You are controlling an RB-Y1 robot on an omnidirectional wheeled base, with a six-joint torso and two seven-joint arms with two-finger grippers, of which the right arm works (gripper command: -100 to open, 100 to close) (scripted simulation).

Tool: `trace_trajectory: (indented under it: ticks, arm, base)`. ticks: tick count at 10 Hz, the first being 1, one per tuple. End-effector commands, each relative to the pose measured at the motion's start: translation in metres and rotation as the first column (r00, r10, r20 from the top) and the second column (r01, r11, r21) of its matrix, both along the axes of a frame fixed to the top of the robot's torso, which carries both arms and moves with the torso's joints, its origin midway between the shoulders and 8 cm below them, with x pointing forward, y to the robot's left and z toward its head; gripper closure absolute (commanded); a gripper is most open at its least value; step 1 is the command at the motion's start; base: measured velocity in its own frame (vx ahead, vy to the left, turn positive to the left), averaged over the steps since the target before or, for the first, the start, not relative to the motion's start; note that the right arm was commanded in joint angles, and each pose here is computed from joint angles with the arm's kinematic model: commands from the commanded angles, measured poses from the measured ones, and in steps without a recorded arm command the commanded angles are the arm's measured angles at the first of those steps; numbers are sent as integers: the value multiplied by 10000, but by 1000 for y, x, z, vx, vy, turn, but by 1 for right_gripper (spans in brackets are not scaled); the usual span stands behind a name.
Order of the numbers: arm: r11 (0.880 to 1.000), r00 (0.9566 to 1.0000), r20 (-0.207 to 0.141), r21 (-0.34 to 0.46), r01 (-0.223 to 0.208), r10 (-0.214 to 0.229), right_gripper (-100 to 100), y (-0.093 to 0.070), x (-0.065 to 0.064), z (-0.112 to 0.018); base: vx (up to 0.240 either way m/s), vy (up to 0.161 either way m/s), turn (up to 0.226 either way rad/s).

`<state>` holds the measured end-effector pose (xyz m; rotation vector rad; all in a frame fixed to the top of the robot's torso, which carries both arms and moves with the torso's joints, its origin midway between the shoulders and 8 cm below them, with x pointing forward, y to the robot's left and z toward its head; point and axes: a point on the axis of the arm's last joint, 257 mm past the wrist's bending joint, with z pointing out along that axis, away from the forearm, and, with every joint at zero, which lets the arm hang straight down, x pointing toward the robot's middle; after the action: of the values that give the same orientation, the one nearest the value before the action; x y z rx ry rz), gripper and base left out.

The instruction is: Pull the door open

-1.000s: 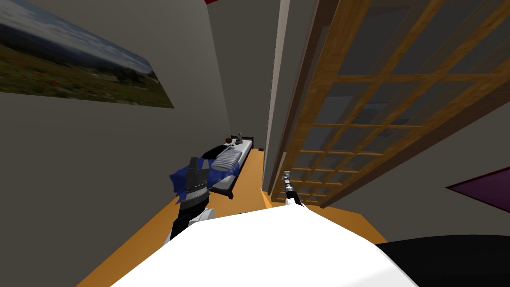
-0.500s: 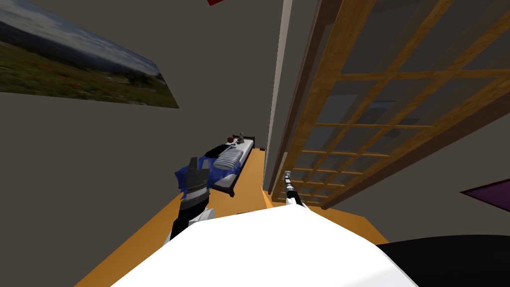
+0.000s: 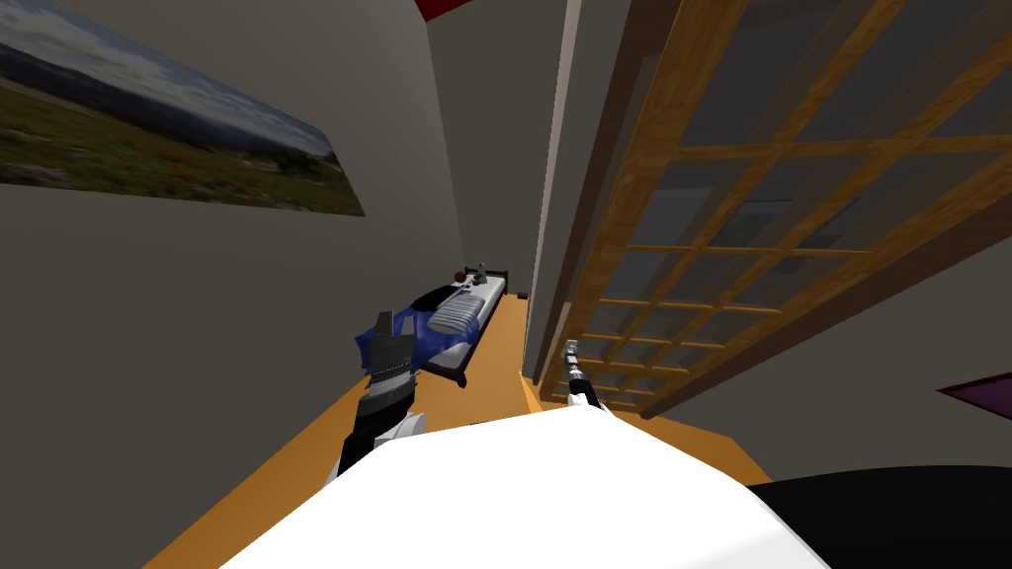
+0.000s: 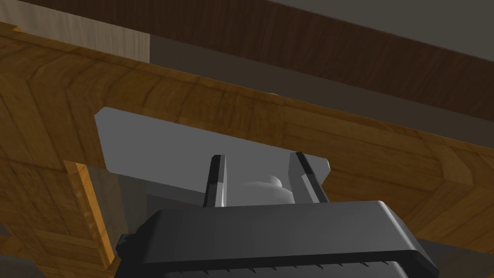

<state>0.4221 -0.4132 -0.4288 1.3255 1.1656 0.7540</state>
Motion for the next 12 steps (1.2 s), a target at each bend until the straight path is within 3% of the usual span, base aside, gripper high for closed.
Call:
trace_trajectory:
  ticks: [1,6,8,10,12]
  arm:
    - [9985,9993,47,395,380,-382,100,-18,-9,-4]
    - [9863,9966,578,1572,495,-593,100,-19,-10,-1]
    - [9747,9936,863,2176,519,-721,100,-20,-10,1]
    - [9638,9911,1045,2613,524,-822,100,-20,-10,2]
    - [9605,9905,1082,2732,527,-851,100,-20,-10,2]
  base:
    - [-38,-2,72]
    - [-46,-16,70]
    - [-49,-12,88]
    - [-45,-17,59]
    - [-24,-2,30]
